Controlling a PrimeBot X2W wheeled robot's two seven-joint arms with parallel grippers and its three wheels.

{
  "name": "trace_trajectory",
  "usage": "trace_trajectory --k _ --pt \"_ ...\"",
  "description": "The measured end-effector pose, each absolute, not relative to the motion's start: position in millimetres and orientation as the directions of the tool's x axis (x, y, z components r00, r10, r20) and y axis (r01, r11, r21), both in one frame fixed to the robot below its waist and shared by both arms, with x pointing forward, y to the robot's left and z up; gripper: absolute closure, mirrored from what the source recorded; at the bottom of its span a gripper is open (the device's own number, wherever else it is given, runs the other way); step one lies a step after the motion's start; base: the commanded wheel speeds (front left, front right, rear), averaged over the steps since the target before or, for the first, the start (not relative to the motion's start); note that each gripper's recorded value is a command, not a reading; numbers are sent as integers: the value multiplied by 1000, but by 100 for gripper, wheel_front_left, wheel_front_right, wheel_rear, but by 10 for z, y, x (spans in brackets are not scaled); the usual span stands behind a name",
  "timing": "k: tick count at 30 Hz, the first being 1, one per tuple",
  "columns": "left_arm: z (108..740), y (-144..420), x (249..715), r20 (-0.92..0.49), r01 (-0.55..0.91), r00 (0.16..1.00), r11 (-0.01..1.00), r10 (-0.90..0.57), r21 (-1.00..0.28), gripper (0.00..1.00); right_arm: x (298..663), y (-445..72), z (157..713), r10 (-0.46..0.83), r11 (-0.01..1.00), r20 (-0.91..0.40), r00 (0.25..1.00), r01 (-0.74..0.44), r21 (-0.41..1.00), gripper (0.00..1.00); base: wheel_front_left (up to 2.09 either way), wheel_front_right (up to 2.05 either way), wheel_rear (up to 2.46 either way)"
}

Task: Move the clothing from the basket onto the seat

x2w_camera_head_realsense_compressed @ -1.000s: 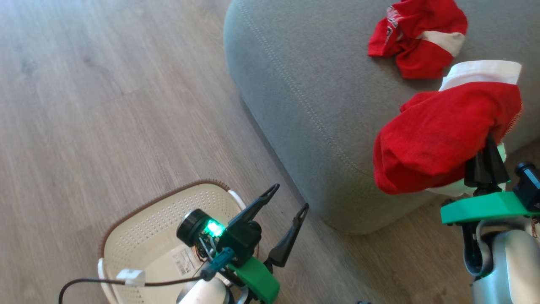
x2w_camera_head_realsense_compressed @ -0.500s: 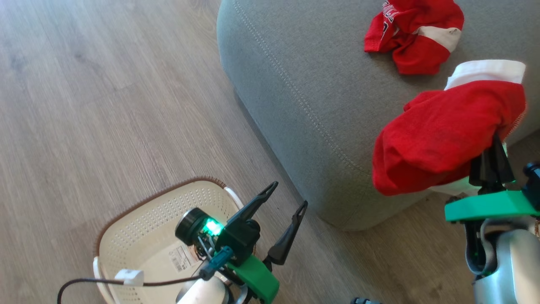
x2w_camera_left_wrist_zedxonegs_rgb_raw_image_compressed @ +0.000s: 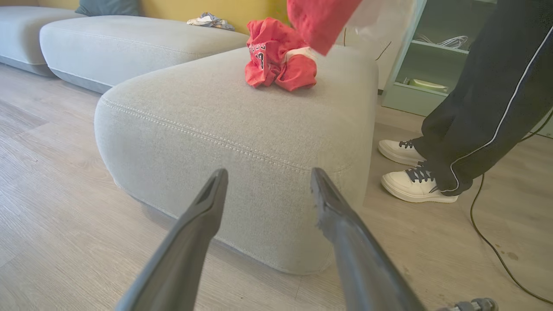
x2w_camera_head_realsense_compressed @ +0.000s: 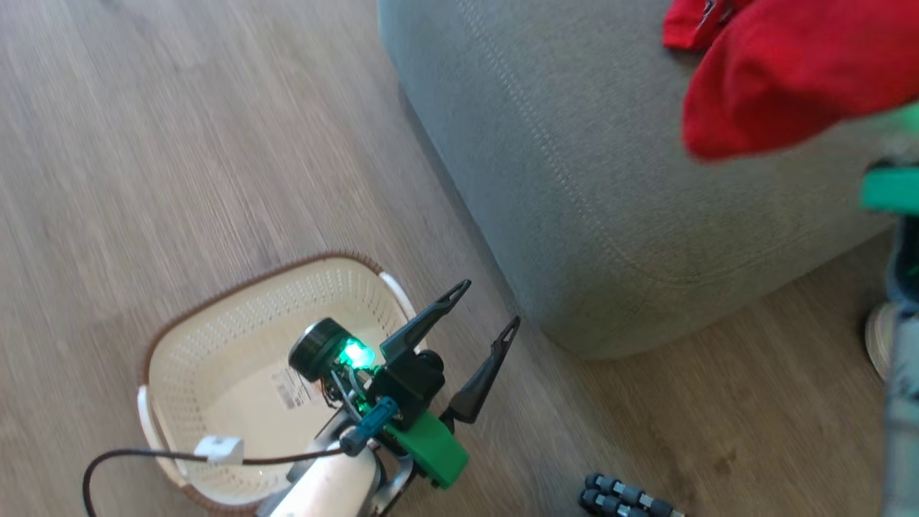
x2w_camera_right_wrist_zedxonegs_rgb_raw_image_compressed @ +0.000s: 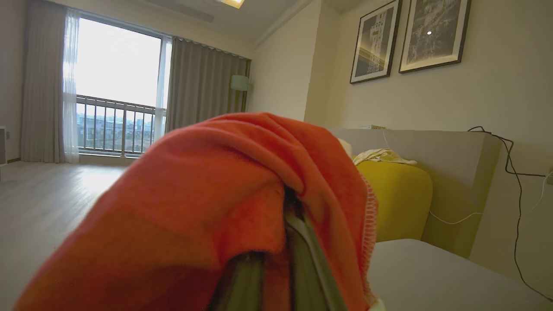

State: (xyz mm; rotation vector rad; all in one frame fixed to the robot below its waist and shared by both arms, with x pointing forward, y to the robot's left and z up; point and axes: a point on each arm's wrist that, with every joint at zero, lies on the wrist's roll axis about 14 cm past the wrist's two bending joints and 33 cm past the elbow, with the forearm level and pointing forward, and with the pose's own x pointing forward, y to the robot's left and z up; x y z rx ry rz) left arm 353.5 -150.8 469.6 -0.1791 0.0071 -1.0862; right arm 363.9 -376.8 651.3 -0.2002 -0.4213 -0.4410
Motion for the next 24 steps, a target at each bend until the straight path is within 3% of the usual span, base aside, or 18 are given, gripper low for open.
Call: trace_trajectory --k 7,15,24 --pt "4484 -1479 3762 71 882 461 448 -884 -147 0 4117 -3968 6894 -320 862 508 800 468 -194 100 0 0 0" --pt "4246 -1348 3996 45 849 510 494 -859 -185 0 4732 -4128 6983 -295 850 514 805 467 -243 100 0 0 0" --pt "4003 -1150 4182 6 813 559 547 -829 -198 0 5216 -4374 6630 -357 830 443 822 497 -253 100 0 0 0"
